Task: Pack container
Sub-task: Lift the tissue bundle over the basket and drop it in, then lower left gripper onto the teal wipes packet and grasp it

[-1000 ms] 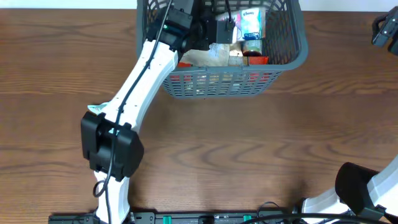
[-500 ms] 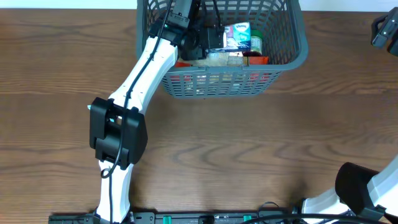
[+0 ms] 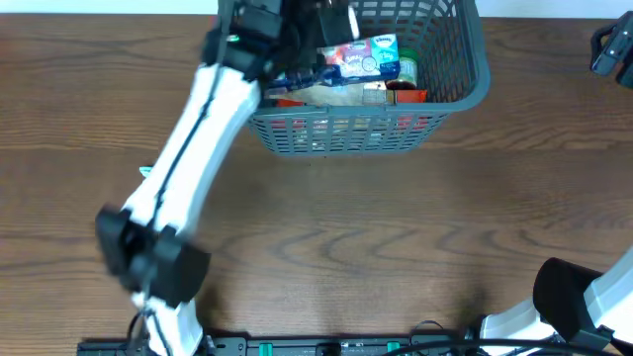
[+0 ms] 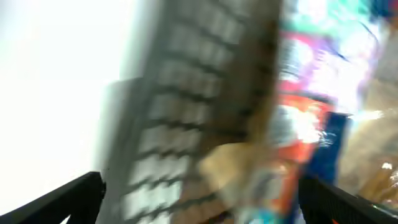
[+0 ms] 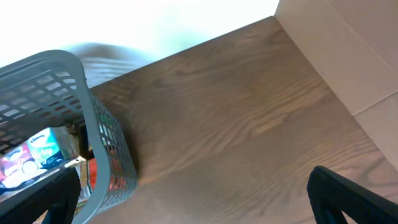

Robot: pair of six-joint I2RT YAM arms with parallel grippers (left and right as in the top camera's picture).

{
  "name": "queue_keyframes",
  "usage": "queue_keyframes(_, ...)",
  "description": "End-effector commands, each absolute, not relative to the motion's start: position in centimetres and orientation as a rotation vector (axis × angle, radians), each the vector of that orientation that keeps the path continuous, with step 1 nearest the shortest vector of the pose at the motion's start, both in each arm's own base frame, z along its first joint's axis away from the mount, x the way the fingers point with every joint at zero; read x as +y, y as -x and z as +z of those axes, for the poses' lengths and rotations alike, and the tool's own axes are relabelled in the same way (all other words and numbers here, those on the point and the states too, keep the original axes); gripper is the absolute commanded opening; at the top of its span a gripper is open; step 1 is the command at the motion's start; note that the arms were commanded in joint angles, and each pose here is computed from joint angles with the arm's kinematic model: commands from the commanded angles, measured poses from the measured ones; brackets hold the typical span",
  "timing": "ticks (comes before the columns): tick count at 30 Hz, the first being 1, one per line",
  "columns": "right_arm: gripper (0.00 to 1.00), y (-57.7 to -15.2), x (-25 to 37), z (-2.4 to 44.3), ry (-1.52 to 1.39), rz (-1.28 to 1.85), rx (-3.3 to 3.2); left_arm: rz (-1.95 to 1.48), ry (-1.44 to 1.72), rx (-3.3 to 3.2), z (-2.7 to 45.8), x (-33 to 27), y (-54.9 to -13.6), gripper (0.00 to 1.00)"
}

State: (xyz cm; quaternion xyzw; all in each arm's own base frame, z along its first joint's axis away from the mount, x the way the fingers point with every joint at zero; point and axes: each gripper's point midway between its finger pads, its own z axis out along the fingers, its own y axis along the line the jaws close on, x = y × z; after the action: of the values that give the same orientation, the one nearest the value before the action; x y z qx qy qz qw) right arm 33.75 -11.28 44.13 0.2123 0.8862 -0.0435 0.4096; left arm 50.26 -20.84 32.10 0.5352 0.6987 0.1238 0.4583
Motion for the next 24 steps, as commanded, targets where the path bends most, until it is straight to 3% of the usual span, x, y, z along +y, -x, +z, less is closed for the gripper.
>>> queue_keyframes(1,0.99,-33.5,-11.4,44.2,-0.523,-0.117,2.232,0.352,-0.851,1.830,39.8,-14.3,-48.9,0.98)
queue_keyframes(6,0.99,-33.6,-11.4,44.3,-0.522,-0.117,2.228,0.274,-0.388,2.055,41.2,-4.6,-44.6,0.98)
queue_keyframes(11,0.99,-33.7,-11.4,44.4,-0.522,-0.117,2.225,0.235,-0.005,2.386,36.3,4.3,-38.7,0.98)
queue_keyframes(19,0.99,-33.8,-11.5,44.5,-0.520,-0.117,2.218,0.185,0.298,2.713,25.8,9.1,-34.9,0.99)
queue_keyframes(24,0.99,-33.7,-11.5,44.2,-0.523,-0.116,2.230,0.088,0.269,2.819,17.9,8.0,-34.4,0.98)
